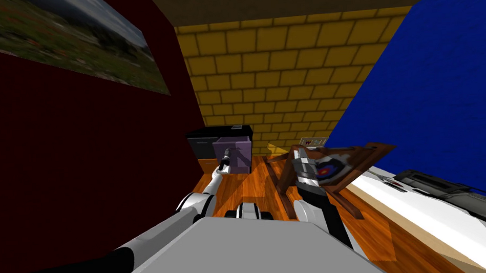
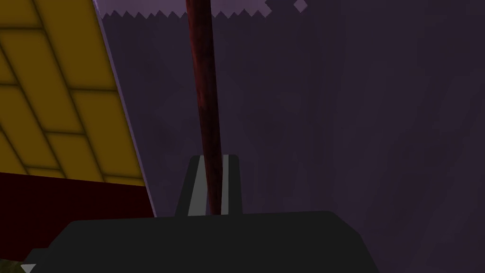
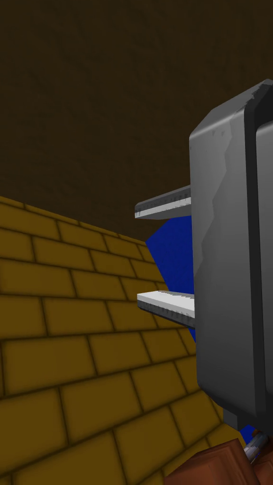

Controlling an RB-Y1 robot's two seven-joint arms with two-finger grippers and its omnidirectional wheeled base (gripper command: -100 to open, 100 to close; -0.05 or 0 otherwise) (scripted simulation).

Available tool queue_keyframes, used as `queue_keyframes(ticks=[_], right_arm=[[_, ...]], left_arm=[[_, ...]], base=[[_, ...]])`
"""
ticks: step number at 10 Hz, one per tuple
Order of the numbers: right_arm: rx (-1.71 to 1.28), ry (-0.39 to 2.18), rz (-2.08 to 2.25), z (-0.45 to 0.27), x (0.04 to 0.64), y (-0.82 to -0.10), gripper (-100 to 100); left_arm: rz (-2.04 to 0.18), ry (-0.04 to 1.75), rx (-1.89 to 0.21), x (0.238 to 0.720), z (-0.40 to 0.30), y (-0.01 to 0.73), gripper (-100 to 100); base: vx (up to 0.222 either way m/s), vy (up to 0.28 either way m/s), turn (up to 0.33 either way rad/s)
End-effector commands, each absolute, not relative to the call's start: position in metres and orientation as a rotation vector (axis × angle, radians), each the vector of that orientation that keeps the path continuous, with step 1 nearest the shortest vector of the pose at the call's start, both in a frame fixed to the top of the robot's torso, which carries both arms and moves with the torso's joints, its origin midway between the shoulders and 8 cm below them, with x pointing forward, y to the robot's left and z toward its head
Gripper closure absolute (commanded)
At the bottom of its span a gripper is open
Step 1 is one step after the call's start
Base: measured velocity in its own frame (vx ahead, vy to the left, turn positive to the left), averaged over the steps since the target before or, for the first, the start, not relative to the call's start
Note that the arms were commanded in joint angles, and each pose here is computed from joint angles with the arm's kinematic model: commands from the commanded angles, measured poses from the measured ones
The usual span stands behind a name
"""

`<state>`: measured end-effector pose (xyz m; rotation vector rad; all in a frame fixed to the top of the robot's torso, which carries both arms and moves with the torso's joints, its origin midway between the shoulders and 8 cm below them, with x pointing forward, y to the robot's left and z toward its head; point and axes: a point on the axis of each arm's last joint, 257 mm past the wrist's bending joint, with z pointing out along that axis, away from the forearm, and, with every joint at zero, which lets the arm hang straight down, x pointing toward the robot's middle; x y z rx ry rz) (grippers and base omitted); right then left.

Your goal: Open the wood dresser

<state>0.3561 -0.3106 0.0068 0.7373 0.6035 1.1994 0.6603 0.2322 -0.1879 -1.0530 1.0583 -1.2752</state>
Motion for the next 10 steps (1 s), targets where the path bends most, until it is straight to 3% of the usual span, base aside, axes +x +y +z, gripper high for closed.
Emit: queue_keyframes(ticks=[1, 8, 9, 10], right_arm=[[0.737, 0.604, 1.199, 0.007, 0.356, -0.311, 0], [0.737, 0.604, 1.199, 0.007, 0.356, -0.311, 0], [0.737, 0.604, 1.199, 0.007, 0.356, -0.311, 0], [0.737, 0.604, 1.199, 0.007, 0.356, -0.311, 0]], left_arm=[[-1.277, 1.064, -1.056, 0.671, -0.175, 0.231, -100], [-1.284, 1.073, -1.055, 0.692, -0.142, 0.228, -100], [-1.282, 1.077, -1.058, 0.693, -0.142, 0.228, 0], [-1.282, 1.078, -1.059, 0.692, -0.143, 0.228, 0]], base=[[-0.041, -0.01, 0.029], [-0.041, -0.009, 0.014], [0.0, 0.0, 0.0], [0.0, 0.0, 0.0]])
